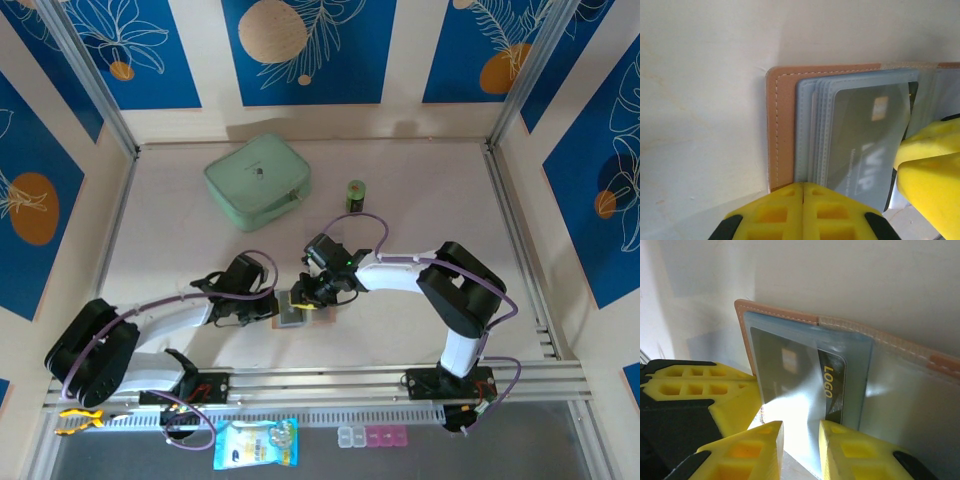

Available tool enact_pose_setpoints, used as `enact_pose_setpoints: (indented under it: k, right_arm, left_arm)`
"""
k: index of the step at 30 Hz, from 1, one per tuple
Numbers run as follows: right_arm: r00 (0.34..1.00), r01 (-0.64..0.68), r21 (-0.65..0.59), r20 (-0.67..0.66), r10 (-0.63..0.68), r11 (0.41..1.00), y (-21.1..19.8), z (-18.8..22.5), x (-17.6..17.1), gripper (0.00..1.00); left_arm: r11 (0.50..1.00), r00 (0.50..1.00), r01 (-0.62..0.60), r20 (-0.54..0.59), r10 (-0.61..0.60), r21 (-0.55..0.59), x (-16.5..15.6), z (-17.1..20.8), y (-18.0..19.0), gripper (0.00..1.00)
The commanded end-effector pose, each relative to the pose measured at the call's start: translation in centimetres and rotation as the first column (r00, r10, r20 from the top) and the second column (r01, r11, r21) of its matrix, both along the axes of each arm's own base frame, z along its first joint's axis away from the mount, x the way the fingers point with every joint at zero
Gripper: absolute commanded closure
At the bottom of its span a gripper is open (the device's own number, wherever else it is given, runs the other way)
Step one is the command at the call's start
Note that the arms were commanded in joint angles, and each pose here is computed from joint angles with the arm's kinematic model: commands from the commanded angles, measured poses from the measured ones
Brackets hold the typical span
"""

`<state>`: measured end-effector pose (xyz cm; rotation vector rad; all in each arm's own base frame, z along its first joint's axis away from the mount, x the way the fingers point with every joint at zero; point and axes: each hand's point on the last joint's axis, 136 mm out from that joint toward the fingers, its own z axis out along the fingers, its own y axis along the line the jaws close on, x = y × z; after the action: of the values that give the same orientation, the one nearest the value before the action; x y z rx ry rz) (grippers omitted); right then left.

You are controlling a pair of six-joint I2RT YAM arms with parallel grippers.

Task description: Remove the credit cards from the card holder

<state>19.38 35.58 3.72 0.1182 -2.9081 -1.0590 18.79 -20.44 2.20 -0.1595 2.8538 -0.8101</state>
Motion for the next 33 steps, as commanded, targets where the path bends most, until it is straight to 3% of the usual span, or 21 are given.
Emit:
enact_pose_setpoints:
  k: [1,13,24,33]
  right_arm:
    - [0.999,0.005,-0.029,-0.043,-0.007,1.0,-0.8,-0.9,-0.8,0.75]
    - [1.0,0.021,-0.136,-0.01,-0.023,0.991,-2.6,-1.4,-0.5,0.74]
    - [0.998,0.0,-0.009,0.067,0.0,1.0,-1.4,1.6,-0.1,0.74]
    - [0.999,0.038,-0.065,0.038,-0.035,0.997,-3.0,0.9,0.0,0.74]
  left_arm:
    - [0.999,0.998,-0.005,-0.062,0.008,0.047,-1.1,-1.4,1.0,0.96]
    - [0.998,0.998,-0.004,-0.068,0.008,0.055,-1.3,-1.5,1.2,0.96]
    - [1.0,1.0,-0.01,-0.023,0.01,0.029,-0.3,0.8,0.6,0.96]
    - [0.999,0.999,0.038,0.0,-0.038,-0.026,0.4,3.1,-1.1,0.96]
